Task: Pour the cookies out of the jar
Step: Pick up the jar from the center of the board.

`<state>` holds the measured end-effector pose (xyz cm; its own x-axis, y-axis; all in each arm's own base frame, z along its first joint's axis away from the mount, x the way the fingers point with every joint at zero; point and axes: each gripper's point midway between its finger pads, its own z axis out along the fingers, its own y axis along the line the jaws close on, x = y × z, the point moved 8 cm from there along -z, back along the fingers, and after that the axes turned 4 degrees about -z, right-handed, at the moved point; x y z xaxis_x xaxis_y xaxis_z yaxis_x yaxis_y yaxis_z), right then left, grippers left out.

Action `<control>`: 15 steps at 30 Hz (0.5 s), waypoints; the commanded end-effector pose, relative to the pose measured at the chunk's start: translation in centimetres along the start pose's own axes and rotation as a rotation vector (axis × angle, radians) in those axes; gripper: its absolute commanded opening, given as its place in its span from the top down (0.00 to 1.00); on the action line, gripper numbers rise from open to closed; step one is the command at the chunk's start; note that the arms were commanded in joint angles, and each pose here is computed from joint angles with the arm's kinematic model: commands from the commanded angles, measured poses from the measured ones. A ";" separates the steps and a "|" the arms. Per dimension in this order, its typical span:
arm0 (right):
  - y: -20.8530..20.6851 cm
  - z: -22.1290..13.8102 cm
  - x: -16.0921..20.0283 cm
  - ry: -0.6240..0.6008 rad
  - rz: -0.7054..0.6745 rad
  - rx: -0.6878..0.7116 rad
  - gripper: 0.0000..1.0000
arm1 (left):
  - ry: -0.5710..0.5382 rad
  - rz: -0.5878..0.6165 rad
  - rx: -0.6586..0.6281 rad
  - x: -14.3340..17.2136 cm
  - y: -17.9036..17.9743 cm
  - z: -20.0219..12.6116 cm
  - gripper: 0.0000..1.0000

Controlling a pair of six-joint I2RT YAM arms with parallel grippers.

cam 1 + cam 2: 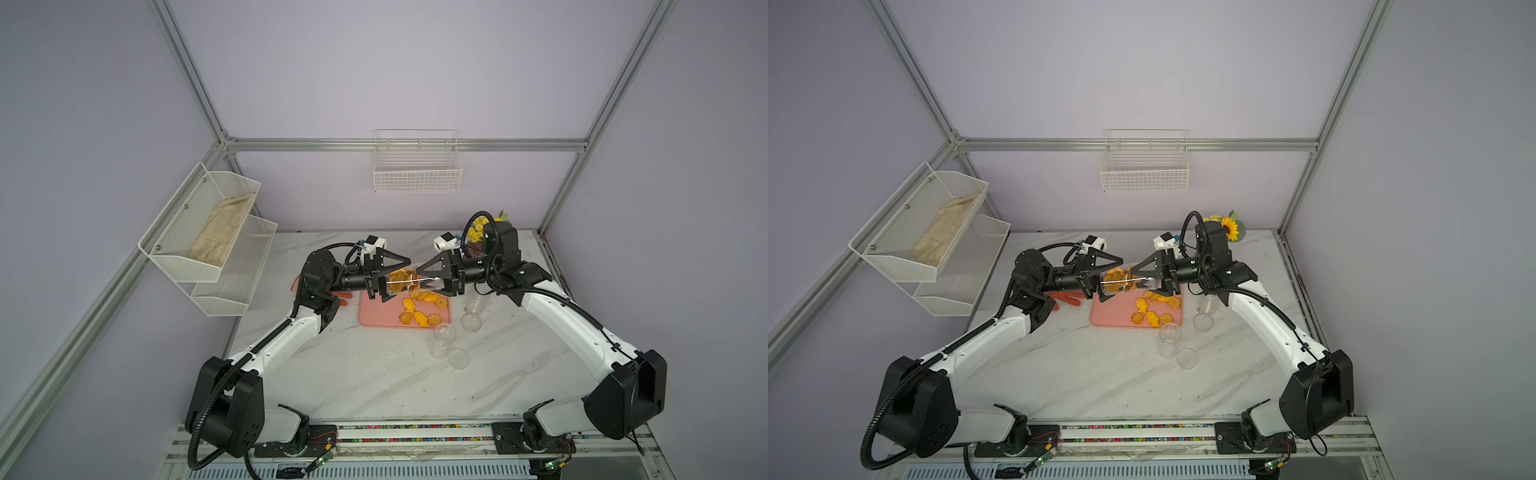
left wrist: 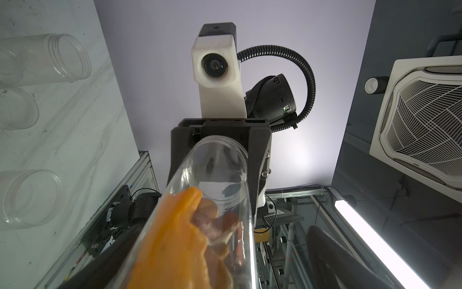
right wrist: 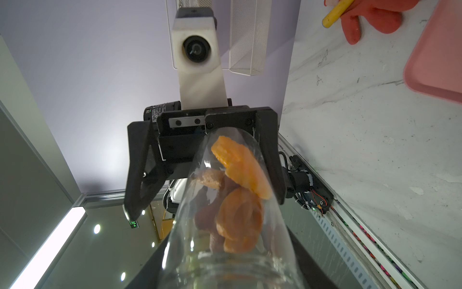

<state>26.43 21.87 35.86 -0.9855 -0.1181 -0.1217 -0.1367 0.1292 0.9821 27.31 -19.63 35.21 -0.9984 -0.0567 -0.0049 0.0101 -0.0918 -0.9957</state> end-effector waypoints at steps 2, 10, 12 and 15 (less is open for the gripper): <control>-0.6 0.2 0.5 0.043 -0.006 -0.003 0.43 | 0.033 0.109 0.046 1.3 -3.5 -0.1 0.00; -1.1 0.4 0.0 0.040 -0.003 0.008 0.43 | 0.041 0.099 0.038 1.6 -3.0 -0.2 0.00; -1.4 0.5 0.0 0.039 0.004 0.013 0.43 | 0.043 0.100 0.038 1.7 -3.0 -0.2 0.01; -1.7 0.5 -0.1 0.035 0.010 0.022 0.43 | 0.045 0.107 0.040 1.8 -3.1 -0.2 0.07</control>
<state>26.43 21.99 35.30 -0.9776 -0.1542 -0.1433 -0.1624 0.1196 0.9794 27.01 -19.71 34.85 -0.9992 -0.0297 0.0257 -0.0235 -0.0734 -0.9970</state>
